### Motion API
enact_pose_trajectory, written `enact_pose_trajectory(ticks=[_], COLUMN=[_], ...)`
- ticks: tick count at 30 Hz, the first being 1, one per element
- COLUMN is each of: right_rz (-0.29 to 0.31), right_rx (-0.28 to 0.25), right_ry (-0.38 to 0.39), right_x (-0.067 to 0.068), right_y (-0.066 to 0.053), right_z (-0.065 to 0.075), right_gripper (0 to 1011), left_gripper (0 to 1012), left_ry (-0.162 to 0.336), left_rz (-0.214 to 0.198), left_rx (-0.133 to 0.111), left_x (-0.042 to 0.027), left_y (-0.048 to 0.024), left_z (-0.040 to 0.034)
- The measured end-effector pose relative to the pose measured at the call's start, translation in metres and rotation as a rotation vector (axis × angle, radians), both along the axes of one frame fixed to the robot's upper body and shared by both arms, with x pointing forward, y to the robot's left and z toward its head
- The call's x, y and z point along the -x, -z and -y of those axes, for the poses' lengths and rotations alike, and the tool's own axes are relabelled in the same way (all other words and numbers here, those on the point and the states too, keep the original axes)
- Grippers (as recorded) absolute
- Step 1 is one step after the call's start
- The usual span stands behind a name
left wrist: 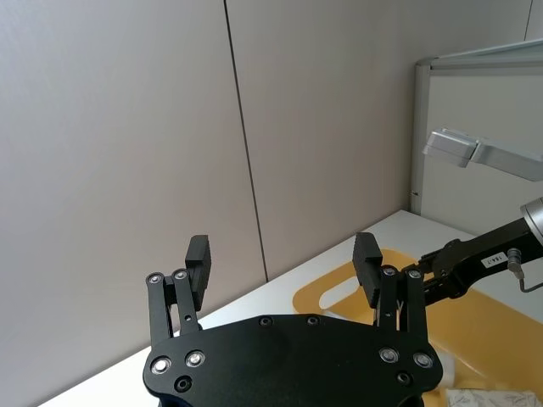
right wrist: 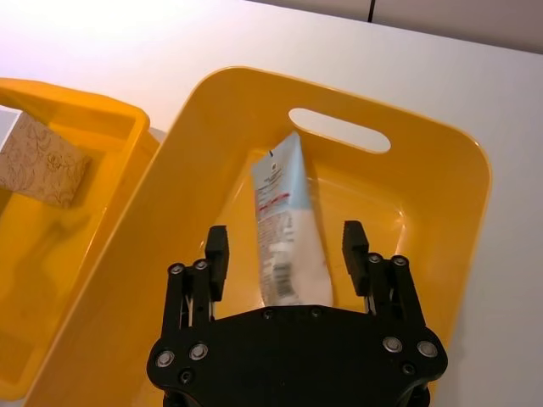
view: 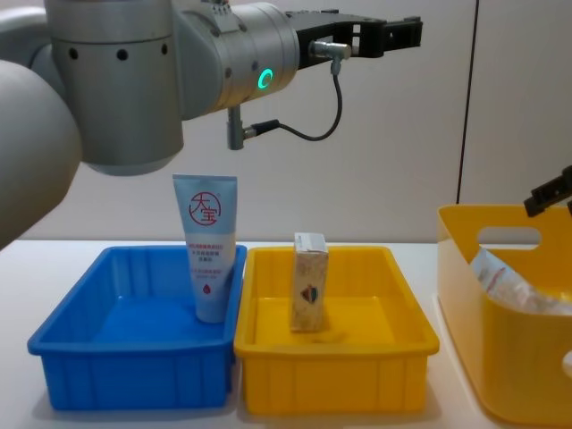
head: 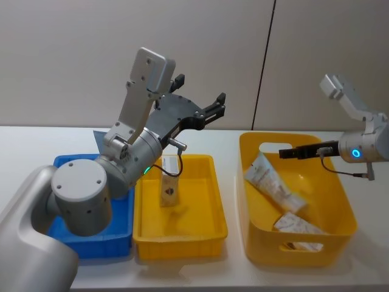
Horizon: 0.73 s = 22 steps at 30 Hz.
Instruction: Bimanual collaborative sorting of washing and personal care products
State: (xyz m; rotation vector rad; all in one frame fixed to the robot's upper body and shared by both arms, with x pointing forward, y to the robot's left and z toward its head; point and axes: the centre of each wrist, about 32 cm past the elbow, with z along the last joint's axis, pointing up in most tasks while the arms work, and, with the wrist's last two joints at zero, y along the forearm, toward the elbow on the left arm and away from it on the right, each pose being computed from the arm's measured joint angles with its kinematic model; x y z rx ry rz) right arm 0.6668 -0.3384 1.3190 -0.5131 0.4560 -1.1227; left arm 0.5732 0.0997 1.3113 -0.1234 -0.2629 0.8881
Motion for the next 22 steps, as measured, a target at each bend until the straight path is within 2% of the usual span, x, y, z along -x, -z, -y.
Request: enact_pose_trajectory(ticks=[2, 5, 9, 22], right_rz=[0.0, -0.001, -0.001, -0.001], right_rx=[0.0, 0.0, -0.001, -0.002], right_ry=[0.0, 0.0, -0.001, -0.001], right_x=[0.0, -0.0001, -0.0001, -0.0003], right_y=[0.0, 0.0001, 0.0001, 0.0], right_z=[0.0001, 0.0001, 0.0001, 0.0003], right_gripper=[833, 883, 1003, 1004], left_gripper=[1001, 1001, 1001, 1002], left_ry=[0.0, 0.0, 0.0, 0.0], left_rz=[0.0, 0.0, 0.0, 0.0], left_rx=[0.0, 0.0, 0.0, 0.0], left_x=[0.0, 0.0, 0.0, 0.0], left_y=[0.0, 0.0, 0.0, 0.0], left_z=[0.0, 0.0, 0.0, 0.0])
